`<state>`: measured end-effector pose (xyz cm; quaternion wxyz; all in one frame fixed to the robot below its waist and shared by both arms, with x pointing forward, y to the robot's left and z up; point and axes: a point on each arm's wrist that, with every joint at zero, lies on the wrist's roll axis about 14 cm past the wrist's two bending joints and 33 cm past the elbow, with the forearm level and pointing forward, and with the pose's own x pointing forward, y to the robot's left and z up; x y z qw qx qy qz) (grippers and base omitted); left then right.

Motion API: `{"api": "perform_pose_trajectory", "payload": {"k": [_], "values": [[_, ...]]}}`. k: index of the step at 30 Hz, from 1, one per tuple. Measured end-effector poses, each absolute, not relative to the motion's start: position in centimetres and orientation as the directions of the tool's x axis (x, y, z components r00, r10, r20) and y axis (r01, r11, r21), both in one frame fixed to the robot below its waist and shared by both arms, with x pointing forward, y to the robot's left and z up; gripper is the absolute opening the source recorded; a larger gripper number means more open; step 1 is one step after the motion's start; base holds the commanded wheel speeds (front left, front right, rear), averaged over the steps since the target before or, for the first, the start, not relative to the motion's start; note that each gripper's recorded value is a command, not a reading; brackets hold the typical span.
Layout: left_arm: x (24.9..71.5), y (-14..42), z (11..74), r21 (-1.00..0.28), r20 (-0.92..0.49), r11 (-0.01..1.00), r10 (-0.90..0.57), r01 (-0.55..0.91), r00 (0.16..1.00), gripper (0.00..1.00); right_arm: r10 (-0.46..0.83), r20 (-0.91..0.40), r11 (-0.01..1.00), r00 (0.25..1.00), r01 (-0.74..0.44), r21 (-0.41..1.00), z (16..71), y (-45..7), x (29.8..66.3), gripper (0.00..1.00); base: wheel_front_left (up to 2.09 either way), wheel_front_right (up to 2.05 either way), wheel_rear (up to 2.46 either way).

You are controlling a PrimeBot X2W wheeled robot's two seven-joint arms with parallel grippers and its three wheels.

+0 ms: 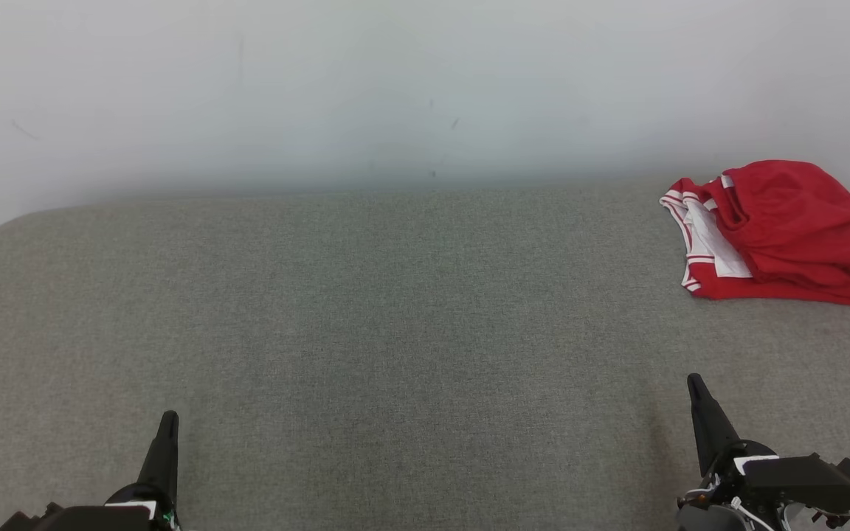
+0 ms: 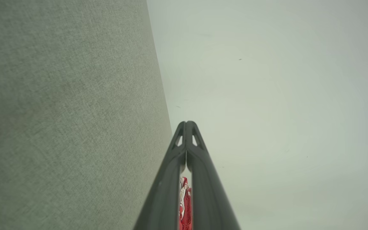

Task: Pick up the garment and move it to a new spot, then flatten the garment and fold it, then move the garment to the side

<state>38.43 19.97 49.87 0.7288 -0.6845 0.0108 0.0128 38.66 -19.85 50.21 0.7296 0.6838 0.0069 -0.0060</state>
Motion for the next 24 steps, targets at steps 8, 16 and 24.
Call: {"api": "perform_pose_trajectory", "payload": {"k": [8,16,24], "values": [[38.75,19.92,50.36,-1.000,-0.013,0.008,-0.001,-0.013,1.000,0.00,0.000,-0.007,0.011,1.000,0.007,1.000,50.53,-19.99,38.80,0.00,0.00,0.00,0.00],[38.79,19.92,50.47,-1.000,-0.008,-0.002,-0.002,-0.008,1.000,0.00,0.000,-0.005,0.000,1.000,0.005,1.000,50.56,-20.04,38.81,0.00,0.00,0.00,0.00],[38.79,19.91,50.48,-1.000,-0.008,-0.003,-0.002,-0.008,1.000,0.00,0.000,-0.005,-0.001,1.000,0.005,1.000,50.57,-20.05,38.81,0.00,0.00,0.00,0.00]]}}
